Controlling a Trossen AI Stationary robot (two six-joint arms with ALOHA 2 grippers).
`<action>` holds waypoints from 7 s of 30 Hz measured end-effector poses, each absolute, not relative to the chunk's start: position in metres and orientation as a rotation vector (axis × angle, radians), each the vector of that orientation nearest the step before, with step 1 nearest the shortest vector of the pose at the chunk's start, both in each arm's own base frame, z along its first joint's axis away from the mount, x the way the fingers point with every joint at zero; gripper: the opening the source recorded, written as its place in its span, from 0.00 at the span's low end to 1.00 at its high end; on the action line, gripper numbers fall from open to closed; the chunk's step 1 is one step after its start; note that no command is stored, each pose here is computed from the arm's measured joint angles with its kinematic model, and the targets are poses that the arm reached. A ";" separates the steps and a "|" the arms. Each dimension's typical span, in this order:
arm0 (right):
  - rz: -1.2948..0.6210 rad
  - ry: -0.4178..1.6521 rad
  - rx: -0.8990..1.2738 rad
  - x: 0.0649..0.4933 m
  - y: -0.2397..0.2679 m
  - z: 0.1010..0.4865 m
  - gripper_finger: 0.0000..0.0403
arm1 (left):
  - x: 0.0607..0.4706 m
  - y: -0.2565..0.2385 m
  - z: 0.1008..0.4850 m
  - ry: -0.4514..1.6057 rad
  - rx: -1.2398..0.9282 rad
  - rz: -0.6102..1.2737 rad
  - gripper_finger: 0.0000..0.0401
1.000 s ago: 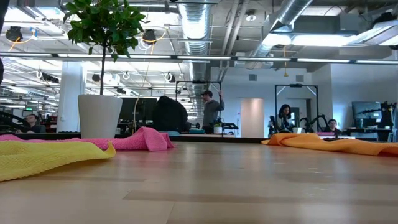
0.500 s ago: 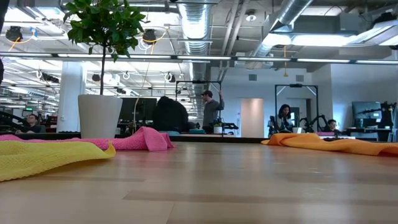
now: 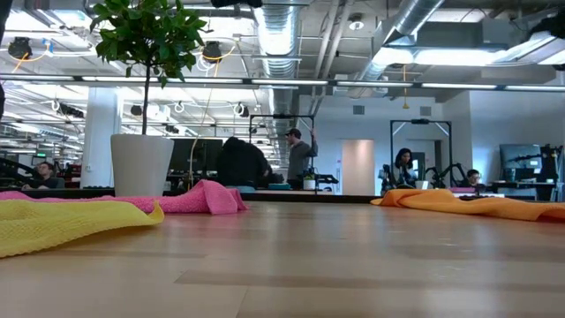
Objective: Fold microfiber towels
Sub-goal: Fold the pink microfiber cloth
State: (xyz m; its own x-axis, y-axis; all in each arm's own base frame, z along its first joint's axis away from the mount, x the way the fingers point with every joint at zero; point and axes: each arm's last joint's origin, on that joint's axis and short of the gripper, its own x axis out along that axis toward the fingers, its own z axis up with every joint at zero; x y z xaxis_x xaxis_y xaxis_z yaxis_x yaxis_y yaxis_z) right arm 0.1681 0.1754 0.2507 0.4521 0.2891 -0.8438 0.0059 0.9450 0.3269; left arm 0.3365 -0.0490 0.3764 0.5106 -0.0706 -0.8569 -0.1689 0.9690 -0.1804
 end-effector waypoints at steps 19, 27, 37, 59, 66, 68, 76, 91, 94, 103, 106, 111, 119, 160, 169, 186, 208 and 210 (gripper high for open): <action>0.050 0.538 0.152 0.251 0.081 0.294 0.55 | 0.241 -0.064 0.414 1.053 -0.333 0.360 0.44; 0.082 0.484 0.036 0.309 0.048 0.269 0.55 | 0.212 -0.055 0.397 1.031 -0.465 0.519 0.44; 0.056 0.560 -0.174 0.389 0.025 0.233 0.55 | 0.204 -0.053 0.378 1.020 -0.622 0.650 0.44; -0.064 0.716 -0.024 0.469 0.021 0.150 0.55 | 0.210 -0.054 0.379 0.938 -0.704 0.665 0.44; -0.117 0.808 -0.052 0.463 0.020 0.144 0.55 | 0.210 -0.054 0.379 0.935 -0.696 0.671 0.44; -0.116 0.808 -0.051 0.463 0.020 0.144 0.55 | 0.210 -0.054 0.379 0.935 -0.696 0.672 0.44; -0.126 0.736 -0.013 0.467 0.033 0.149 0.55 | 0.210 -0.053 0.379 0.928 -0.689 0.678 0.44; -0.213 0.936 -0.097 0.454 0.040 0.121 0.49 | 0.212 -0.054 0.380 0.906 -0.696 0.673 0.44; -0.205 0.978 -0.112 0.448 0.043 0.126 0.44 | 0.212 -0.054 0.380 0.906 -0.696 0.673 0.44; -0.197 1.018 -0.128 0.439 0.047 0.143 0.26 | 0.212 -0.054 0.380 0.911 -0.680 0.662 0.44; -0.197 1.019 -0.127 0.437 0.046 0.148 0.19 | 0.212 -0.054 0.380 0.913 -0.672 0.659 0.44; -0.173 1.045 -0.150 0.429 0.045 0.164 0.04 | 0.212 -0.054 0.380 0.918 -0.656 0.650 0.44; -0.076 0.983 -0.032 0.430 0.049 0.180 0.13 | 0.215 -0.058 0.377 0.938 -0.626 0.634 0.44; -0.066 0.963 0.000 0.426 0.034 0.140 0.39 | 0.214 -0.062 0.377 0.938 -0.624 0.626 0.44; -0.070 1.020 -0.011 0.426 0.034 0.124 0.37 | 0.215 -0.063 0.377 0.924 -0.635 0.618 0.44; -0.079 1.076 -0.001 0.420 0.037 0.126 0.13 | 0.216 -0.063 0.378 0.918 -0.638 0.612 0.44; -0.020 1.008 -0.085 0.397 0.036 0.211 0.01 | 0.227 -0.046 0.334 1.088 -0.701 0.597 0.44; -0.019 0.988 -0.086 0.394 0.036 0.220 0.01 | 0.228 -0.035 0.326 1.108 -0.737 0.641 0.44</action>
State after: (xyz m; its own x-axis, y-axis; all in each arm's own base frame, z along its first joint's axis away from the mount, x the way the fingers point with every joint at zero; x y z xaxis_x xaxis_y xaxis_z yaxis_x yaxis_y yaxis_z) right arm 0.3944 0.0356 0.2199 0.5503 -0.0548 -0.8331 -0.0233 0.9964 -0.0809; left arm 0.2282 -0.0346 0.3258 0.3188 0.0927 -0.9433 -0.7716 0.6034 -0.2015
